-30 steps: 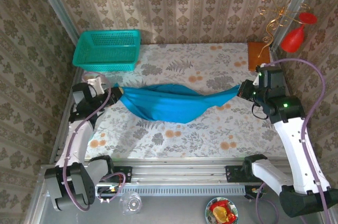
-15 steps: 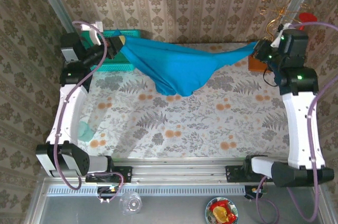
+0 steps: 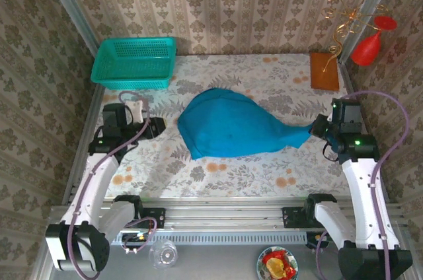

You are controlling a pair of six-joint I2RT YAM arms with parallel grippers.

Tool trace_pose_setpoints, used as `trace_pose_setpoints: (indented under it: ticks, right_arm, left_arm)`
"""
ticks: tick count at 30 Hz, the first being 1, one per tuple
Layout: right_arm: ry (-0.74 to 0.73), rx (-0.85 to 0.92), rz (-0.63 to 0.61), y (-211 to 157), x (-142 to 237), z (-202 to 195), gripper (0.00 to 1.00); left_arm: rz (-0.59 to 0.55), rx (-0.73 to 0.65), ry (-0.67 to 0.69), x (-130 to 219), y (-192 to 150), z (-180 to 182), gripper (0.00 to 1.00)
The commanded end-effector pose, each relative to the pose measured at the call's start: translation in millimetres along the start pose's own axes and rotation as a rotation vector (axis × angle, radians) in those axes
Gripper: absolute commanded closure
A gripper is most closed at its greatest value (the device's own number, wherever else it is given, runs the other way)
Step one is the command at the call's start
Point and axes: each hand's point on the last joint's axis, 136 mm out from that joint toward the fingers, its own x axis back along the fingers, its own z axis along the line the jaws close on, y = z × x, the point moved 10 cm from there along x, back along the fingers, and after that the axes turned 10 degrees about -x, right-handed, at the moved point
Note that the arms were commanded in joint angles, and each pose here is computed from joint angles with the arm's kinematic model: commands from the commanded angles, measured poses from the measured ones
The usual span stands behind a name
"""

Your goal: Fold the inside-out t-shirt

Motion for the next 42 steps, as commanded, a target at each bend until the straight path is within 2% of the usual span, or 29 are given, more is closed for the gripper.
trace_pose_setpoints:
  ticks: [1, 5, 9, 15, 21, 26, 31, 36, 42]
  right_arm:
    - [-0.018, 0.02, -0.007, -1.5, -1.7, -3.3, 1.0]
    - [-0.005, 0.009, 0.02, -4.0, -9.4, -2.2, 1.0]
    - [0.011, -0.005, 0.029, -4.9, -11.1, -1.1, 1.0]
    - [0.013, -0.004, 0.026, -4.9, -9.9, -1.2, 1.0]
    - [0.018, -0.007, 0.03, -4.8, -8.7, -0.6, 1.0]
    - [0.017, -0.004, 0.031, -5.8, -5.8, -1.5, 1.0]
    - [0.024, -0.01, 0.035, -8.3, -4.9, -2.3, 1.0]
    - [0.034, -0.019, 0.04, -9.5, -4.8, -2.2, 1.0]
    - [0.037, -0.017, 0.036, -9.4, -2.3, -2.3, 1.0]
  left_arm:
    - [0.027, -0.027, 0.053, -2.5, -10.8, 2.8, 0.73]
    - [0.083, -0.067, 0.057, -20.0, -15.8, -5.5, 0.73]
    - [0.17, -0.092, 0.126, -43.1, -28.8, -8.5, 0.72]
    - [0.236, 0.002, 0.133, -72.8, -49.3, -12.0, 0.67]
    - [0.341, 0.046, 0.113, -104.5, -73.2, -17.6, 0.53]
    - [0.404, 0.078, 0.121, -121.5, -88.1, -13.9, 0.53]
    - [0.426, 0.093, 0.087, -136.4, -97.5, -11.6, 0.61]
    - [0.421, 0.107, 0.053, -145.4, -99.1, -12.2, 0.76]
    - [0.396, 0.073, 0.061, -139.8, -87.7, -19.5, 0.94]
